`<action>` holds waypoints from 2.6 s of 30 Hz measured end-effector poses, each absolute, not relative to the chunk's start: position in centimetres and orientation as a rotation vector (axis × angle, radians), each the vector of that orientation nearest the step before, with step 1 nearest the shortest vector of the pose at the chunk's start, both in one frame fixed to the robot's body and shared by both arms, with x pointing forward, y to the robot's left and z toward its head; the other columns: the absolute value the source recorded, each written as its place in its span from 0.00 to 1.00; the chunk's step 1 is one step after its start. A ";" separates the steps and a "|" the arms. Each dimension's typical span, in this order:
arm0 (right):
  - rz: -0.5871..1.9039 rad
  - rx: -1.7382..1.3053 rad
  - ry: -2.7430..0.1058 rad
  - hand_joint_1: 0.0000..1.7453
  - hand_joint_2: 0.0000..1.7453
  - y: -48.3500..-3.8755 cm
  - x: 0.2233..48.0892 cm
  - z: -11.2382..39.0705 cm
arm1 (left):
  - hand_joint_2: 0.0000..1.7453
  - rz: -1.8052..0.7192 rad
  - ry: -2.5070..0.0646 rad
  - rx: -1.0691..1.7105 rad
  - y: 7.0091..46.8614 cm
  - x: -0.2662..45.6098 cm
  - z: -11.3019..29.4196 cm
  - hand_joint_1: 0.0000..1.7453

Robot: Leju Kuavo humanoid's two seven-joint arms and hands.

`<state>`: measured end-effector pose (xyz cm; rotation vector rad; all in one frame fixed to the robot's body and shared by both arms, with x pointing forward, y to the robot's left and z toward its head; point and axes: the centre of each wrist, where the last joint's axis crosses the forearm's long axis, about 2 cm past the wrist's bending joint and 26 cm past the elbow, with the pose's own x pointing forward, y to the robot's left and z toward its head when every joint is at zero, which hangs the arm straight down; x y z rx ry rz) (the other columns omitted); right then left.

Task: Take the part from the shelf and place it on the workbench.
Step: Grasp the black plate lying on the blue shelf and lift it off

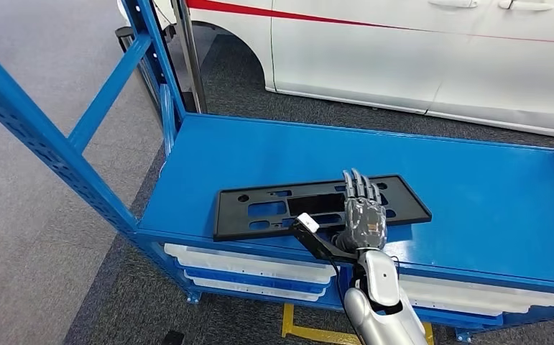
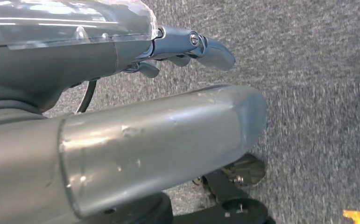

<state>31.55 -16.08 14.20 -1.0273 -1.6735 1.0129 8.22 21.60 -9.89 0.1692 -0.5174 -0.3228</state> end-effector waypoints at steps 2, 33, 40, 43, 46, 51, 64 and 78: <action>1.034 -1.023 -1.679 0.00 1.00 -15.7 31.6 14.2 | 0.00 -0.324 -0.520 0.167 21.6 8.4 -9.9 0.00; 1.228 -1.017 -1.536 0.52 1.00 -15.9 30.7 10.7 | 0.00 -0.350 -0.534 0.153 22.0 8.8 -9.8 0.00; 1.217 -0.996 -1.485 0.79 1.00 -16.8 30.0 9.7 | 0.00 -0.354 -0.530 0.148 22.0 8.7 -9.9 0.00; 1.216 -0.992 -1.475 0.75 1.00 -17.0 29.9 9.6 | 0.00 -0.356 -0.532 0.148 22.0 8.7 -9.9 0.00; 1.210 -0.991 -1.472 0.73 1.00 -17.1 29.9 9.7 | 0.00 -0.358 -0.533 0.150 22.1 8.7 -9.9 0.00; 1.209 -0.984 -1.450 0.75 1.00 -17.3 29.7 9.5 | 0.00 -0.360 -0.529 0.153 22.2 8.5 -9.9 0.00; 1.158 -0.923 -1.440 1.00 1.00 -17.9 30.0 9.8 | 0.00 -0.362 -0.532 0.162 22.5 8.7 -9.9 0.00; 0.303 -0.266 -2.290 1.00 1.00 -15.4 25.4 22.8 | 0.75 -0.277 -0.560 0.182 22.6 7.9 -10.1 0.00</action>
